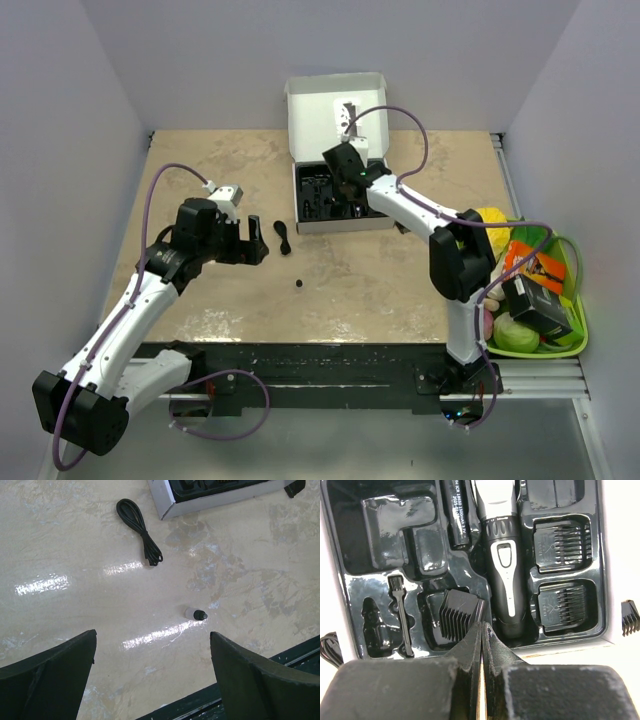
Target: Sort the hair-cutting tools
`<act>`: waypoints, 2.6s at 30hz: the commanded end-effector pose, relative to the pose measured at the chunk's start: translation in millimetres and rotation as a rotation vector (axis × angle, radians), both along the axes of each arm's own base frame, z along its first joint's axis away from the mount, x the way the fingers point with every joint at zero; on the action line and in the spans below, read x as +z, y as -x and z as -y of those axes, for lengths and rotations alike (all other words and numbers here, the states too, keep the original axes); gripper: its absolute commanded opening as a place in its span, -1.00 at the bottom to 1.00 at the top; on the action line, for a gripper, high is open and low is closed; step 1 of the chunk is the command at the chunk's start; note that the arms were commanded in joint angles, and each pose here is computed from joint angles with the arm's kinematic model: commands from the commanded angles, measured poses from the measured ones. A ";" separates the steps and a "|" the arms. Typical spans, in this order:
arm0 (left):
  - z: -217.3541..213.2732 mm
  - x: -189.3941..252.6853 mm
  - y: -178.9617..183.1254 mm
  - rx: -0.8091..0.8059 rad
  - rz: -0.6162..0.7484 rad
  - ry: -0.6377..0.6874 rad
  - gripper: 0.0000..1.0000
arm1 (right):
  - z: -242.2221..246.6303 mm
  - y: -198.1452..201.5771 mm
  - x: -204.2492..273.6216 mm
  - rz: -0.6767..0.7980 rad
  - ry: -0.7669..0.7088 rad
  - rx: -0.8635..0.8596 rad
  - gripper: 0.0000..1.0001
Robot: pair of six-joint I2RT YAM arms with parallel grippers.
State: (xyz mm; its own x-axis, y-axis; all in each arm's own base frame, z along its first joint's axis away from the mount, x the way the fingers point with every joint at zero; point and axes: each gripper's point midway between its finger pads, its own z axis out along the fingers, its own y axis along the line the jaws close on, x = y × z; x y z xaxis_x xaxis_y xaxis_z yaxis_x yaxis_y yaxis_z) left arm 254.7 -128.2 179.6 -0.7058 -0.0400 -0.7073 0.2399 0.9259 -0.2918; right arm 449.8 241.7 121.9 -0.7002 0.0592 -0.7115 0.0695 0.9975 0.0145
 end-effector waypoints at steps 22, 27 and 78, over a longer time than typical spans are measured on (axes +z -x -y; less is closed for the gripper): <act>-1.7 13.0 -7.6 -0.001 0.054 -0.013 0.99 | 3.9 -19.1 -25.0 -0.024 -0.033 -0.072 -1.00; -1.7 12.6 -7.8 -0.002 0.052 -0.015 0.99 | -1.5 -21.6 -28.2 -0.025 -0.044 -0.058 -1.00; 1.8 15.8 -7.5 -0.005 0.058 0.008 0.99 | -29.0 -21.1 25.8 0.063 -0.021 0.024 -1.00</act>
State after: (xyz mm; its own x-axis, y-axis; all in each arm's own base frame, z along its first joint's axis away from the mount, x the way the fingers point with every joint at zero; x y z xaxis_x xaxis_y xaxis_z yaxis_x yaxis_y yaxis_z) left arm 256.2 -126.5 177.6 -0.7061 -0.0325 -0.7074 0.2371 0.9304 -0.2794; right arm 464.6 267.4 88.3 -0.7306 0.0151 -0.6826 0.0387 0.9991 -0.0193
